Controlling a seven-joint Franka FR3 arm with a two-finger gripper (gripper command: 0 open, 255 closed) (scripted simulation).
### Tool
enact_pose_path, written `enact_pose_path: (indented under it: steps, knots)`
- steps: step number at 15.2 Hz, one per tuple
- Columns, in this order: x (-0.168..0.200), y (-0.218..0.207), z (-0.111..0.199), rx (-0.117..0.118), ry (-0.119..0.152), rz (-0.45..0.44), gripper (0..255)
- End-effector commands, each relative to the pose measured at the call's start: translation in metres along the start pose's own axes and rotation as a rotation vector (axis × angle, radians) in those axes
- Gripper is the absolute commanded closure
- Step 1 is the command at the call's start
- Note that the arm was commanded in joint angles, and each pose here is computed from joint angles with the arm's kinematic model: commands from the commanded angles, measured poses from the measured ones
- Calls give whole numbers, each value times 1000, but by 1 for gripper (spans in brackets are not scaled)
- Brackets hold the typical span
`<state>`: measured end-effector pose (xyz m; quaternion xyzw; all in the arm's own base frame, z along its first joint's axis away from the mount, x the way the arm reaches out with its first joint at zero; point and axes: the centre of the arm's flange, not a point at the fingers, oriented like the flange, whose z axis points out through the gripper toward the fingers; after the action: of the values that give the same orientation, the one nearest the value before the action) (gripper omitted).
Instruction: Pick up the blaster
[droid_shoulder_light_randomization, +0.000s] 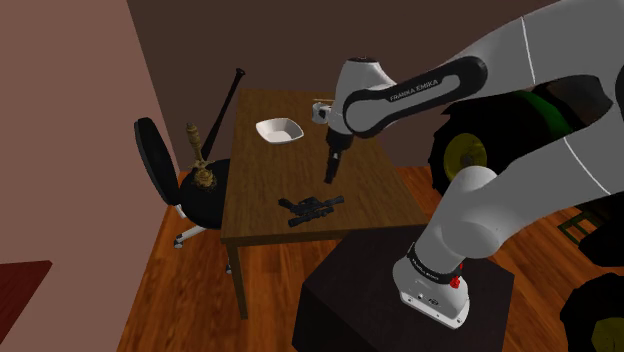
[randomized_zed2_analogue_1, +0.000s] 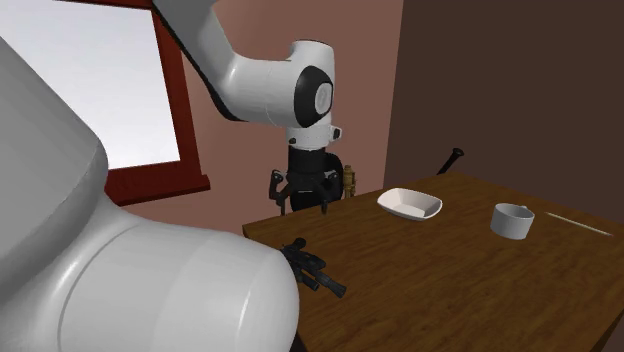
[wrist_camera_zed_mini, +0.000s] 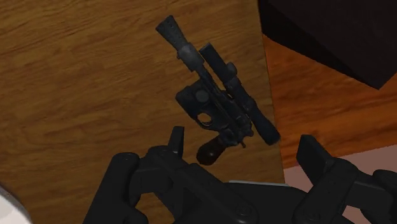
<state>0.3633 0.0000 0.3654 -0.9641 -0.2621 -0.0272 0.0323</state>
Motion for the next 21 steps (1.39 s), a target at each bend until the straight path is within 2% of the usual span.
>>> enact_pose_path:
  steps: [1,9,18,19,21]
  knots:
    - [-1,4,26,0,-15,-50,0]
    - [-3,15,129,1,-79,-237,0]
    - [-6,17,169,1,-79,-237,0]
    - [-6,17,169,1,-79,-237,255]
    - [-6,17,169,1,-79,-237,255]
